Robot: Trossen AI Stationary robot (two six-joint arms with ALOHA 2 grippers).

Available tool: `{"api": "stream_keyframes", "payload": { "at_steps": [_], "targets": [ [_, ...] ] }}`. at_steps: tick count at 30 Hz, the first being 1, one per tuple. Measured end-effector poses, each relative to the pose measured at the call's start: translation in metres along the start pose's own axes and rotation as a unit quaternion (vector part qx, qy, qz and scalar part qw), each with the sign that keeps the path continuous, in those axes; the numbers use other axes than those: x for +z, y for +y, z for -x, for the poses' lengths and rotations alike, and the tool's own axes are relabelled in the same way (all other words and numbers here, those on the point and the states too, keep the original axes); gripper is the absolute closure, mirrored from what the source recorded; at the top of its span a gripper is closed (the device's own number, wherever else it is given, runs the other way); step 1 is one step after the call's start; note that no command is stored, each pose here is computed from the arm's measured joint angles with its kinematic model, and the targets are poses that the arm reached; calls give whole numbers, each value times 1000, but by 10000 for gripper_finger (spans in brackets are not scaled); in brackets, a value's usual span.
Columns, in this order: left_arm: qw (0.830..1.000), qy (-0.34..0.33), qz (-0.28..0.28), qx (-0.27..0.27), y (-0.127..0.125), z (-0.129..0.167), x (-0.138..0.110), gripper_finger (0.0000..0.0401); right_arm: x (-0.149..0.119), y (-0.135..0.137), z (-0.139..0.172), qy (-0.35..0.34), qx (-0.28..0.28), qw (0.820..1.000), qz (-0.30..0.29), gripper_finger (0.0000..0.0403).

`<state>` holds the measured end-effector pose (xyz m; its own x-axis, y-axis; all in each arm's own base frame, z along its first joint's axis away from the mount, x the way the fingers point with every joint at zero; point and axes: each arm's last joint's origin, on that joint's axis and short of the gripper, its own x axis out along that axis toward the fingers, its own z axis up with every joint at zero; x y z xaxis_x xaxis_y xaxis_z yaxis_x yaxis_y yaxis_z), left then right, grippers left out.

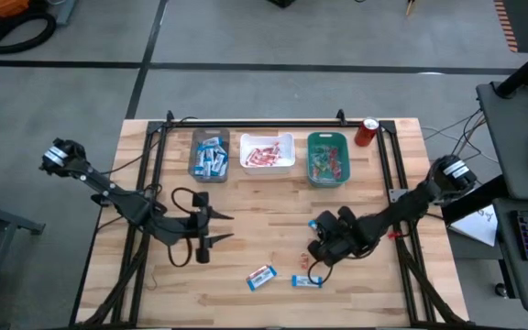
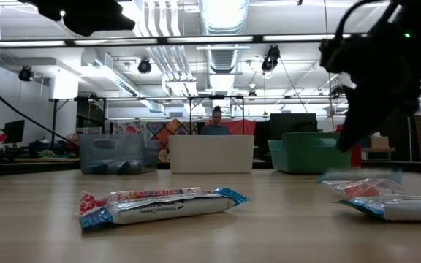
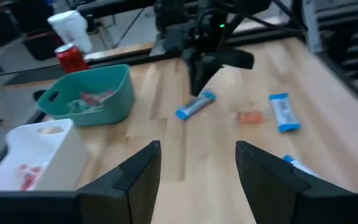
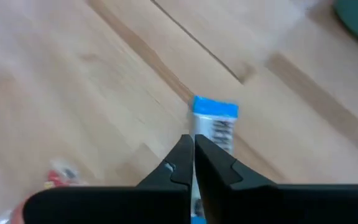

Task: Sort candy
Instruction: Put the white chocolate into the gray bin

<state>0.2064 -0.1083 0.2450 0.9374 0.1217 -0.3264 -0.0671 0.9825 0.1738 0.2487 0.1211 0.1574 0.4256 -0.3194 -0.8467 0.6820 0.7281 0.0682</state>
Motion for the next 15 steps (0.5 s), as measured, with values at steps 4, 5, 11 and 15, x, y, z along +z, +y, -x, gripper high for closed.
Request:
{"api": "stream_keyframes", "payload": {
  "at_steps": [4, 5, 11, 15],
  "targets": [
    [1000, -3, 0, -21, -3, 5, -8, 211, 11, 0, 4, 3, 15, 999, 34, 395],
    [1000, -2, -2, -25, -4, 5, -10, 211, 14, -1, 5, 2, 17, 999, 41, 395],
    [1000, 1, 12, -28, -10, -2, -14, 211, 22, -6, 12, 4, 22, 998, 63, 395],
    [999, 18, 15, -28, -17, -9, -22, 211, 9, -19, 1, 26, 2, 995, 91, 394]
  ]
}}
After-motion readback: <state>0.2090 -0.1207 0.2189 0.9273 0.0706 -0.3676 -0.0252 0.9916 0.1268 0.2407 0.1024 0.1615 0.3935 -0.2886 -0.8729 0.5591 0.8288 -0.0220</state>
